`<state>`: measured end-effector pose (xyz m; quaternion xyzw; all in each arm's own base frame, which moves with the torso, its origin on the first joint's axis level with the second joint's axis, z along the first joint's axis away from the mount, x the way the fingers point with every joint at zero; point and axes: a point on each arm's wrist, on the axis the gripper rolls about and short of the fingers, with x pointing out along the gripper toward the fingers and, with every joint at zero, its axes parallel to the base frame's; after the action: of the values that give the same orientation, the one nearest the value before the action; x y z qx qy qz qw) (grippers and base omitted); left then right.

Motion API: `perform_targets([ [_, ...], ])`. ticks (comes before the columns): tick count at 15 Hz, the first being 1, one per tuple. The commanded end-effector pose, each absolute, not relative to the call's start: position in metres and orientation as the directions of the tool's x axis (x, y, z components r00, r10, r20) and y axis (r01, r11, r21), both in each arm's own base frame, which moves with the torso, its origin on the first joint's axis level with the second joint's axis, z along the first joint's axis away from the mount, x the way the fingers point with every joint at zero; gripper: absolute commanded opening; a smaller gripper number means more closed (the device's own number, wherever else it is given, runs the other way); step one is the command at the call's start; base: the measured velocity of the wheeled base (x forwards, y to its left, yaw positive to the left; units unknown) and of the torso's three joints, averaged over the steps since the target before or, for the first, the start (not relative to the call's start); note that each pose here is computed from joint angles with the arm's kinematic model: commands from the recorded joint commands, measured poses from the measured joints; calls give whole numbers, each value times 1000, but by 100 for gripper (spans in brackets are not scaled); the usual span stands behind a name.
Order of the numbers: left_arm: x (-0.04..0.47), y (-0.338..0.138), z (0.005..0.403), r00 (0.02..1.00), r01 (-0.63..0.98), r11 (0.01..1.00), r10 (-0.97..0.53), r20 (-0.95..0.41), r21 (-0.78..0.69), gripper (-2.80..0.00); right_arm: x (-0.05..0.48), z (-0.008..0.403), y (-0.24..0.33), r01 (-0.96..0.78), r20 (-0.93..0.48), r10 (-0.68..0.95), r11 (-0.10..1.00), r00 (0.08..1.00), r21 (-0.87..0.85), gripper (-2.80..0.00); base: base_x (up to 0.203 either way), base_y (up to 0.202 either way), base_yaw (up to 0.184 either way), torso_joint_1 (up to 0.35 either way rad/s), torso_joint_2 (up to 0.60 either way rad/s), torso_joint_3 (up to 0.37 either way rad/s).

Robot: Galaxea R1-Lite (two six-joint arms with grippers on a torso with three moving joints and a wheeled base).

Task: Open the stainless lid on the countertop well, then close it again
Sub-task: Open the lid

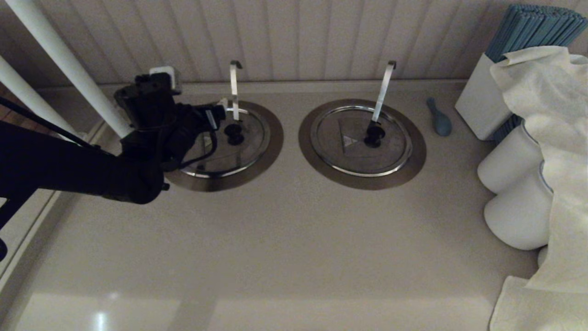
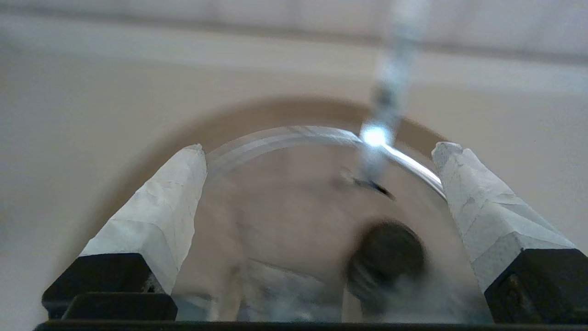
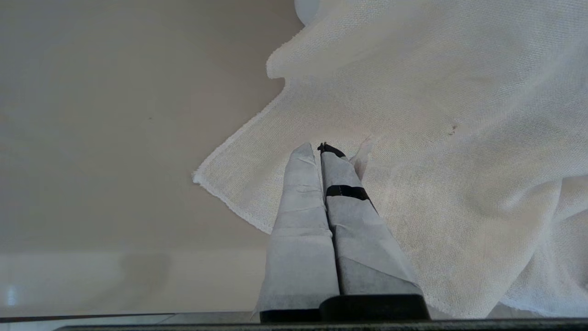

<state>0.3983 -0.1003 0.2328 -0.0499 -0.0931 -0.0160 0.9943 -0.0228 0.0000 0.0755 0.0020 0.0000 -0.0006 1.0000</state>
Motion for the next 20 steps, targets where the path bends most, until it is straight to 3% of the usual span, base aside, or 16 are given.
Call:
perform_targets([
  [1,402,-110,220,986,57,994,-42,159,-91,0,-23,76,0,1,-1,-1,1000,1000,5,-280,0,0,0,0,0,0],
  [14,409,-132,180,994,86,996,-86,60,-2,0,-23,75,0,1,0,-1,1000,1000,4,-280,0,0,0,0,0,0],
  [20,409,-128,184,995,75,997,-75,69,6,0,-23,76,0,2,-2,-2,1000,1000,5,-280,0,0,0,0,0,0],
])
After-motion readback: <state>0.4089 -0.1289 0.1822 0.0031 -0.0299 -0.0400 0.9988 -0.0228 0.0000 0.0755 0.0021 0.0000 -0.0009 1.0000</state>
